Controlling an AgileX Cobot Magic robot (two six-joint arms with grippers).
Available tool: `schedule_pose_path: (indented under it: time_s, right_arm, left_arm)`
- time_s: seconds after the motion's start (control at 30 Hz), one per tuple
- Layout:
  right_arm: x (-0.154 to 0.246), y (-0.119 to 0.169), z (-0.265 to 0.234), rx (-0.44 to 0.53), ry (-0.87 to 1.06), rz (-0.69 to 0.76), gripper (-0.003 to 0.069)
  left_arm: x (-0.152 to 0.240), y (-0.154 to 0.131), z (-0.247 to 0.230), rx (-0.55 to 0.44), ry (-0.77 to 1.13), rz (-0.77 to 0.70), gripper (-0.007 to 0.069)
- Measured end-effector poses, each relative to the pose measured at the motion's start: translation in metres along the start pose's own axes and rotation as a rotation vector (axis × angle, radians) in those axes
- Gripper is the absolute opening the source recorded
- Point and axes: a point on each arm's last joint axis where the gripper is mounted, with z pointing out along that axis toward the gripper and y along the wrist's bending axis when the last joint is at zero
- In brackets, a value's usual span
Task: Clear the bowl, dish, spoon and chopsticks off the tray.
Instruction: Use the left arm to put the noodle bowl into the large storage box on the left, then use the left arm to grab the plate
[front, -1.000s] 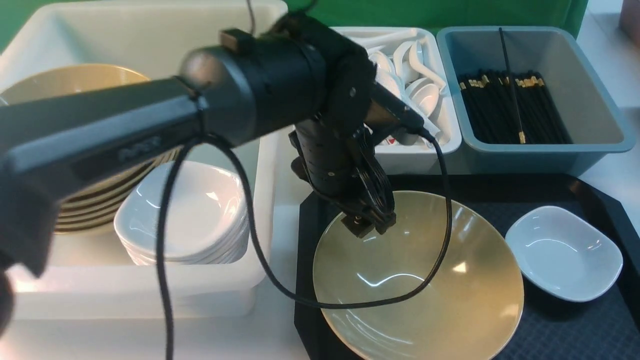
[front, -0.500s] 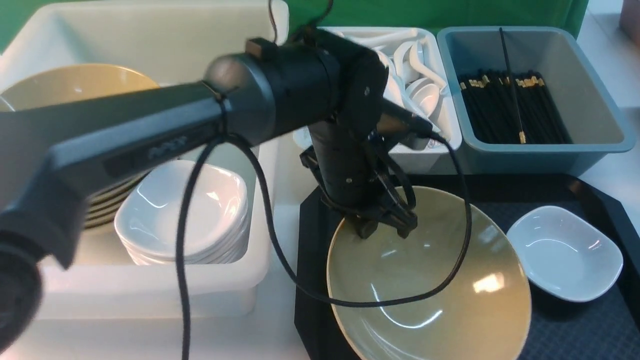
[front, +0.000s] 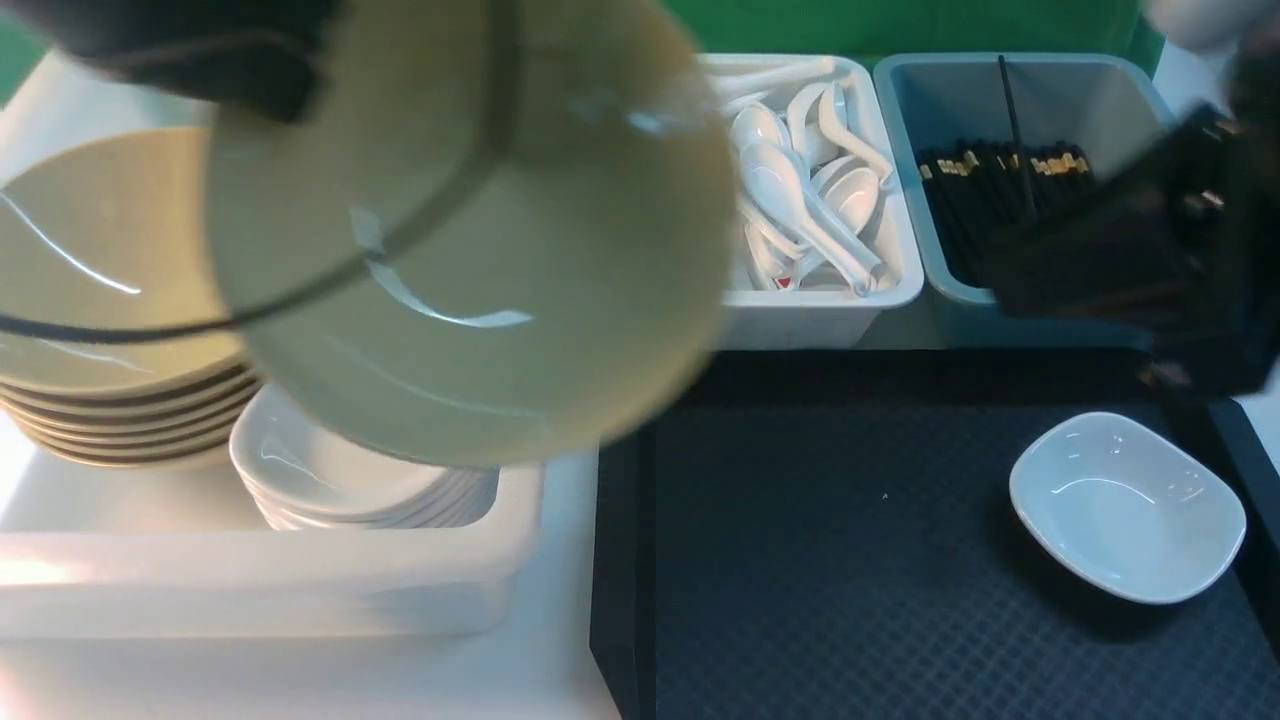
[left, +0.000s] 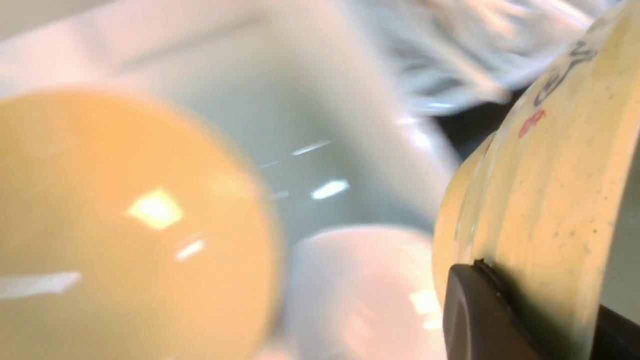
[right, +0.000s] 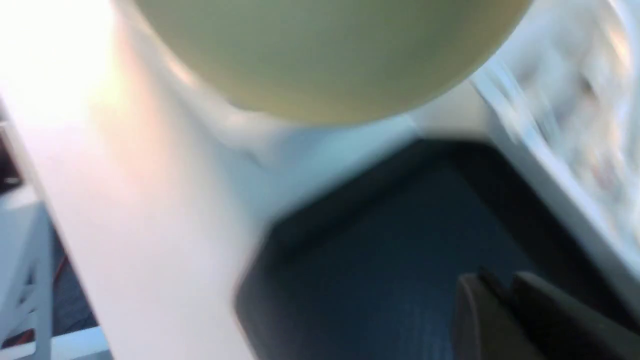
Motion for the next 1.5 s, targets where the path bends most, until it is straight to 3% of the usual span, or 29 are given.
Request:
schedule_pose_path:
  time_s: [0.13, 0.33, 0.47, 0.77, 0.9, 0.97, 1.03, 1.1, 1.23, 1.37, 1.47, 1.5]
  right_arm:
    - [-0.044, 0.025, 0.022, -0.057, -0.014, -0.172, 0.0033]
    - [-0.077, 0.055, 0.065, -0.150, 0.060, -0.300, 0.0033]
    - [-0.076, 0.057, 0.079, -0.164, 0.100, -0.308, 0.0033]
    - [-0.070, 0.053, 0.084, -0.145, 0.177, -0.332, 0.0034]
    - [-0.070, 0.053, 0.085, -0.144, 0.183, -0.333, 0.0037]
    - [-0.070, 0.053, 0.085, -0.144, 0.183, -0.333, 0.0038]
    - [-0.070, 0.053, 0.085, -0.144, 0.183, -0.333, 0.0039]
    - [-0.069, 0.053, 0.085, -0.140, 0.185, -0.335, 0.0039]
    - [-0.067, 0.048, 0.085, -0.094, 0.221, -0.342, 0.0041]
    - [-0.065, 0.038, 0.084, 0.014, 0.266, -0.319, 0.0042]
    - [-0.062, 0.029, 0.085, 0.095, 0.293, -0.291, 0.0042]
    - [-0.059, 0.024, 0.086, 0.121, 0.307, -0.265, 0.0043]
  left_arm:
    - [0.022, 0.058, -0.016, -0.085, -0.025, -0.191, 0.0003]
    - [0.042, 0.116, -0.024, -0.072, -0.188, -0.501, 0.0003]
    - [0.047, 0.136, -0.010, -0.095, -0.227, -0.554, 0.0003]
    - [0.069, 0.184, 0.068, -0.116, -0.110, -0.615, 0.0036]
    - [0.070, 0.192, 0.079, -0.118, -0.109, -0.597, 0.0123]
    - [0.071, 0.193, 0.088, -0.104, -0.075, -0.583, 0.0233]
    - [0.073, 0.194, 0.093, -0.101, -0.050, -0.575, 0.0282]
    - [0.078, 0.195, 0.100, -0.110, 0.012, -0.565, 0.0400]
    - [0.082, 0.199, 0.095, -0.185, 0.069, -0.558, 0.0532]
    - [0.070, 0.197, 0.066, -0.271, 0.047, -0.567, 0.0577]
    - [0.050, 0.178, 0.039, -0.260, -0.022, -0.543, 0.0574]
    - [0.036, 0.158, 0.027, -0.228, -0.065, -0.491, 0.0564]
